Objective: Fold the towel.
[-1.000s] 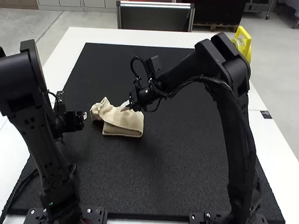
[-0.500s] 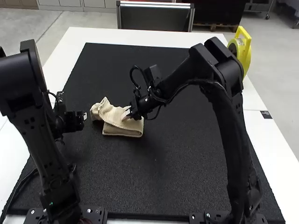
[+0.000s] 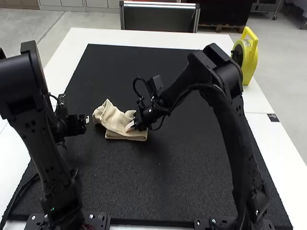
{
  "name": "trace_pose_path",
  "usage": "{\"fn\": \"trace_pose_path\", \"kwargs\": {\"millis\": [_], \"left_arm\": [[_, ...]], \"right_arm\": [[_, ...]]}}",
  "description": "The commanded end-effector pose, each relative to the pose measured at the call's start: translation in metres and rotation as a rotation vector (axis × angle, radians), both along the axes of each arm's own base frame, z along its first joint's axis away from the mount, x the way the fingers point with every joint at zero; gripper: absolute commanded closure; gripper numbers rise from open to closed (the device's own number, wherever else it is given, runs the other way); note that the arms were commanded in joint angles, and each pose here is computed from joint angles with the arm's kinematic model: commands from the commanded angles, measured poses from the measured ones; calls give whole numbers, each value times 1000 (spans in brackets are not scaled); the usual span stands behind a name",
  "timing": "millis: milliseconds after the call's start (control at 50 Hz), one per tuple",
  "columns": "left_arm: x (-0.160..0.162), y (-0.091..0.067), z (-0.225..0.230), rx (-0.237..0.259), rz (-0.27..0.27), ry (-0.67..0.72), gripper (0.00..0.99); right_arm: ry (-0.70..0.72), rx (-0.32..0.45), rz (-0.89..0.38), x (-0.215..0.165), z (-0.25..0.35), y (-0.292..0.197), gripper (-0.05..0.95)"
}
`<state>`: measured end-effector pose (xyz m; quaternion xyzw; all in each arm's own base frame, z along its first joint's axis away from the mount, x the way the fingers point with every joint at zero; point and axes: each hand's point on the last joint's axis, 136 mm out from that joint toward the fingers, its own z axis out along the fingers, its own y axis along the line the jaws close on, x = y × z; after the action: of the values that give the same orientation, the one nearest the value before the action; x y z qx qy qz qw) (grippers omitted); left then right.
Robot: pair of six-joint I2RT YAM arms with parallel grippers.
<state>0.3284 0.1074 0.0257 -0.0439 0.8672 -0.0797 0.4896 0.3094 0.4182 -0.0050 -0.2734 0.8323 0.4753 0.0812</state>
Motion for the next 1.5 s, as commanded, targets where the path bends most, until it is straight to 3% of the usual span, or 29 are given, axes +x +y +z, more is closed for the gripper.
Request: {"fn": "trace_pose_path", "kwargs": {"millis": [0, 180, 400, 960, 1480], "left_arm": [[-1, -6, 7, -3, -17, -22, 38], [-2, -7, 10, -5, -18, -20, 38], [-6, -10, 12, -5, -23, -22, 36], [-7, -12, 10, -20, -19, -17, 38], [-7, -11, 10, -19, -16, -18, 38]], "right_arm": [[-2, -8, 25, -10, -7, 0, 920], [4, -8, 23, -8, -9, -1, 920], [-40, 49, 28, -4, 34, 8, 920], [-47, 107, 58, -14, 92, 26, 920], [-30, 123, 83, -11, 78, 58, 920]]}}
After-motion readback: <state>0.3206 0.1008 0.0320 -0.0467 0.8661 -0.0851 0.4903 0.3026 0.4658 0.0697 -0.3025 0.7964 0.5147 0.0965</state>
